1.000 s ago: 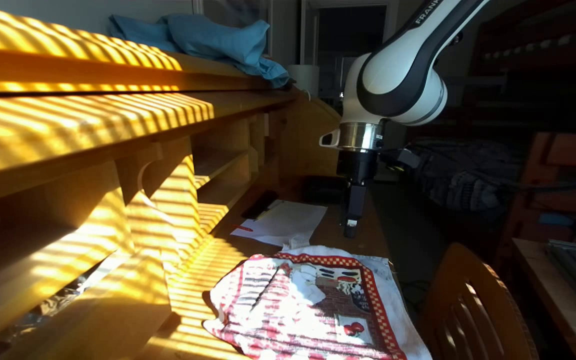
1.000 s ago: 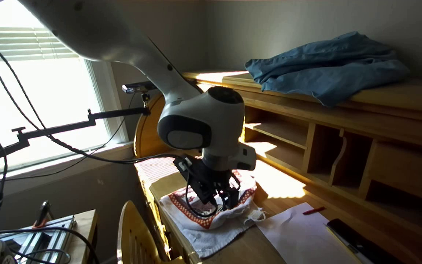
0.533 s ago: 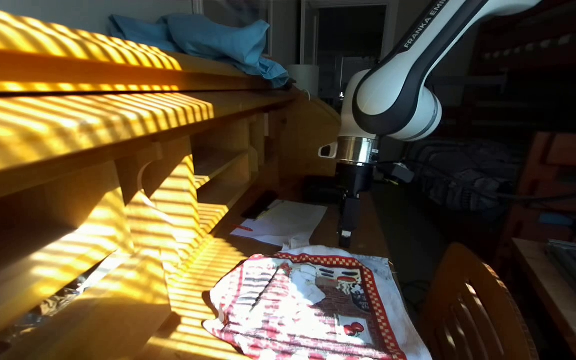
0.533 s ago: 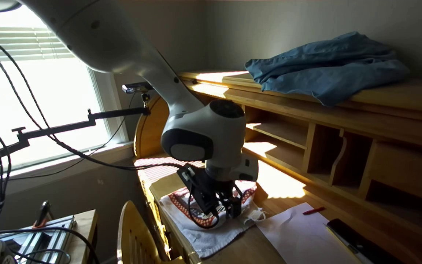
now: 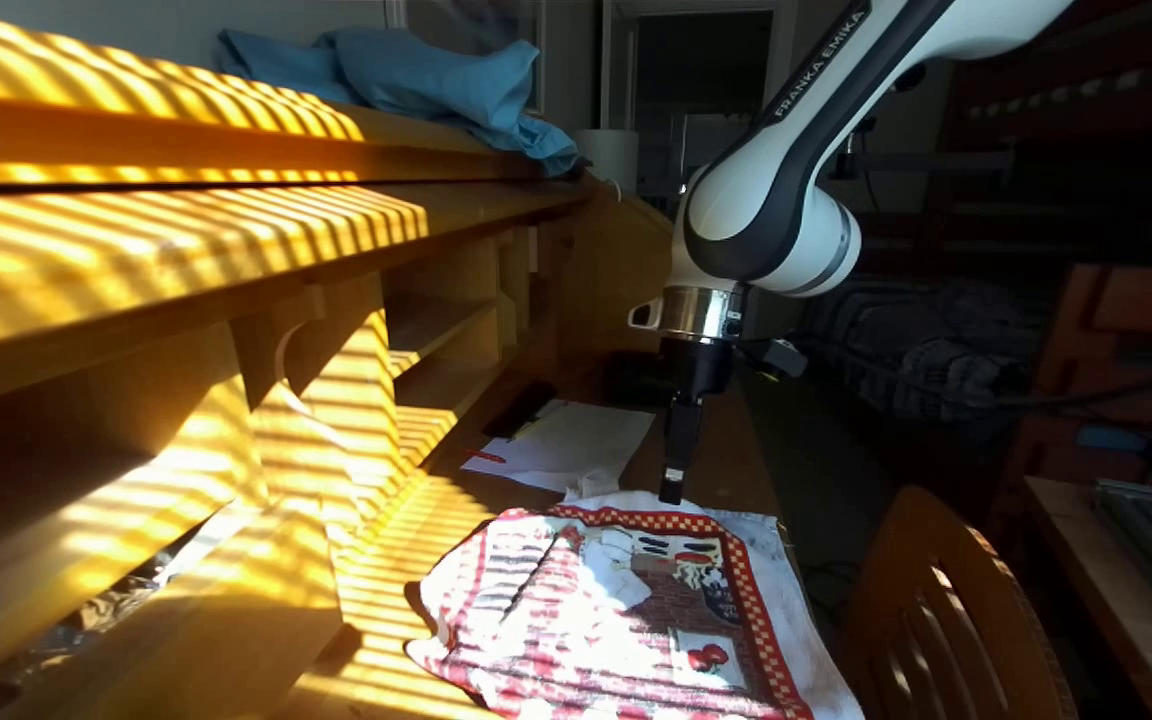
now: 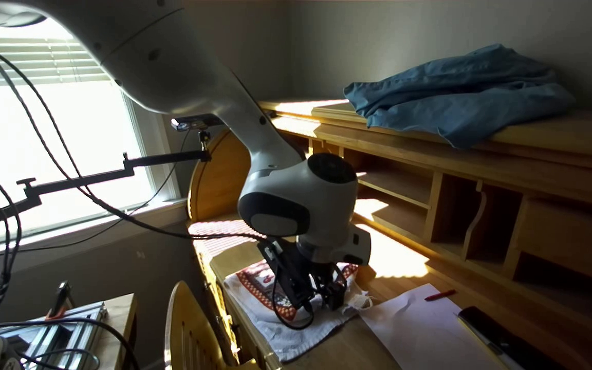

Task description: Unfold the white and red towel and lay it out.

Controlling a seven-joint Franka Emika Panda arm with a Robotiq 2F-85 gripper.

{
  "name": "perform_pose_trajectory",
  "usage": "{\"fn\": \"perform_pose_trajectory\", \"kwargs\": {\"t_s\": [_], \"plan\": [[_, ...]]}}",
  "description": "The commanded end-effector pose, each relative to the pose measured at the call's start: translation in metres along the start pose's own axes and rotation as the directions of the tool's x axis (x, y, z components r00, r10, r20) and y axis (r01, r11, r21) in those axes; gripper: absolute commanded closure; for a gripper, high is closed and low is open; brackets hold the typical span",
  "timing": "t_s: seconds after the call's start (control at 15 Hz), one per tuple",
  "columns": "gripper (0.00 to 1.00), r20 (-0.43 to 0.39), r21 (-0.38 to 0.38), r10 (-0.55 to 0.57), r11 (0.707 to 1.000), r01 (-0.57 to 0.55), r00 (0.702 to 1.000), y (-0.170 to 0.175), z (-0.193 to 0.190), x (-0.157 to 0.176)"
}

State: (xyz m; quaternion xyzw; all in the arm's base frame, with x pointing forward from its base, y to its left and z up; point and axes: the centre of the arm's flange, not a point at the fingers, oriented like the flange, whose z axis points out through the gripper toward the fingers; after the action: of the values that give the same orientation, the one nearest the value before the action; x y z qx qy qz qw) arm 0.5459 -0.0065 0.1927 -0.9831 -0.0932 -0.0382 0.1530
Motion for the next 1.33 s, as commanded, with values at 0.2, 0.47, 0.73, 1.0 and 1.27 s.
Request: {"fn": "perform_pose_trajectory", "kwargs": {"t_s": [0.2, 0.47, 0.73, 1.0, 1.27], "plan": [[0.39, 0.018, 0.000, -0.022, 1.000, 0.022, 1.000, -0.002, 0.022, 0.006], [0.68, 0.042, 0.005, -0.021, 1.000, 0.021, 0.999, -0.002, 0.032, 0.004], [0.97, 0.044, 0.005, -0.011, 1.000, 0.011, 0.999, 0.001, 0.032, 0.002], [1.00, 0.032, -0.003, 0.002, 1.000, -0.002, 0.999, 0.004, 0.023, 0.002], [0.98, 0.020, -0.009, 0.022, 1.000, -0.021, 1.000, 0.011, 0.011, 0.002]]}}
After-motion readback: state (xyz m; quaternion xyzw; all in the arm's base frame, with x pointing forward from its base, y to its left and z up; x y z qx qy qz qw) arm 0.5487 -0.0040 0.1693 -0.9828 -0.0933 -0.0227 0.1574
